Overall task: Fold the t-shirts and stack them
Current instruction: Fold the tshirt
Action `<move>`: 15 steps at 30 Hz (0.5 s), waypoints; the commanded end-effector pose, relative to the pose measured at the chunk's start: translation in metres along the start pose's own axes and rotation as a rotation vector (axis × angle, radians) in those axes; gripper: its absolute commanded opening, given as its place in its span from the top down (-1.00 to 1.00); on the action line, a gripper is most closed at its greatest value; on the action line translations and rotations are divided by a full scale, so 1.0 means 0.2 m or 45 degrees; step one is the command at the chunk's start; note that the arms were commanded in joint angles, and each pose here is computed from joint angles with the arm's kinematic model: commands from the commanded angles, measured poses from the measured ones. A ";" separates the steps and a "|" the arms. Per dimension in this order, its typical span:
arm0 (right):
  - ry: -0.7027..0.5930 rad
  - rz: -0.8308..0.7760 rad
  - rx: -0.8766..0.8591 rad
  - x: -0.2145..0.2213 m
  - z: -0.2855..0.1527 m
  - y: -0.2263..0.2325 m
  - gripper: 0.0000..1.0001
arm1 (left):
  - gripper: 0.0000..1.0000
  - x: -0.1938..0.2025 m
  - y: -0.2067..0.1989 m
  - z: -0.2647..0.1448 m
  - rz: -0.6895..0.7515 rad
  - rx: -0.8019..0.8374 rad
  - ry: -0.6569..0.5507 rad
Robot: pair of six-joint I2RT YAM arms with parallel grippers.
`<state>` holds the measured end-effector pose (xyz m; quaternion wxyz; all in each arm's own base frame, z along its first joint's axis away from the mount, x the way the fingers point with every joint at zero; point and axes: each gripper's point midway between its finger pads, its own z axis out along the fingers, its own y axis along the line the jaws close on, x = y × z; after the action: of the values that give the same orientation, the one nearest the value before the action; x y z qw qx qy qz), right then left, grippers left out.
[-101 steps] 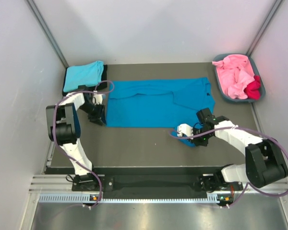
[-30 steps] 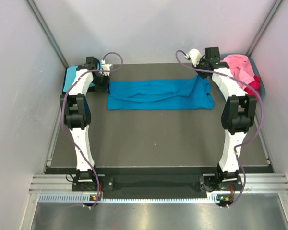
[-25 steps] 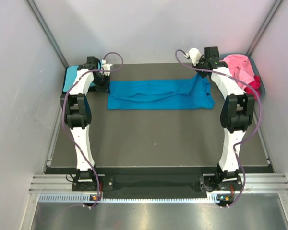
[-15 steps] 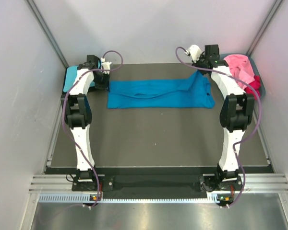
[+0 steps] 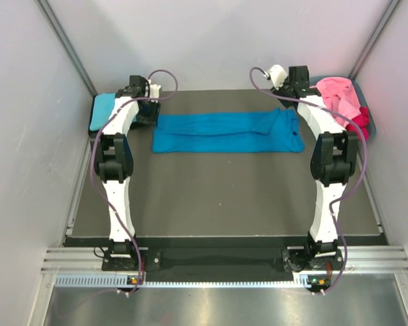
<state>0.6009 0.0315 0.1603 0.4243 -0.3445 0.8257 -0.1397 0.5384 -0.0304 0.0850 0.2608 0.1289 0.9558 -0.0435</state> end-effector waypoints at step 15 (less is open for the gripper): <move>0.080 -0.076 -0.713 0.11 -0.20 0.68 0.32 | 0.63 0.14 -0.42 0.06 0.108 0.338 0.091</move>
<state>0.5069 0.0988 0.0952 0.2857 -0.4503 0.8447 0.0453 0.5011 -0.0949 0.0583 0.2095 0.1936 0.9501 -0.1261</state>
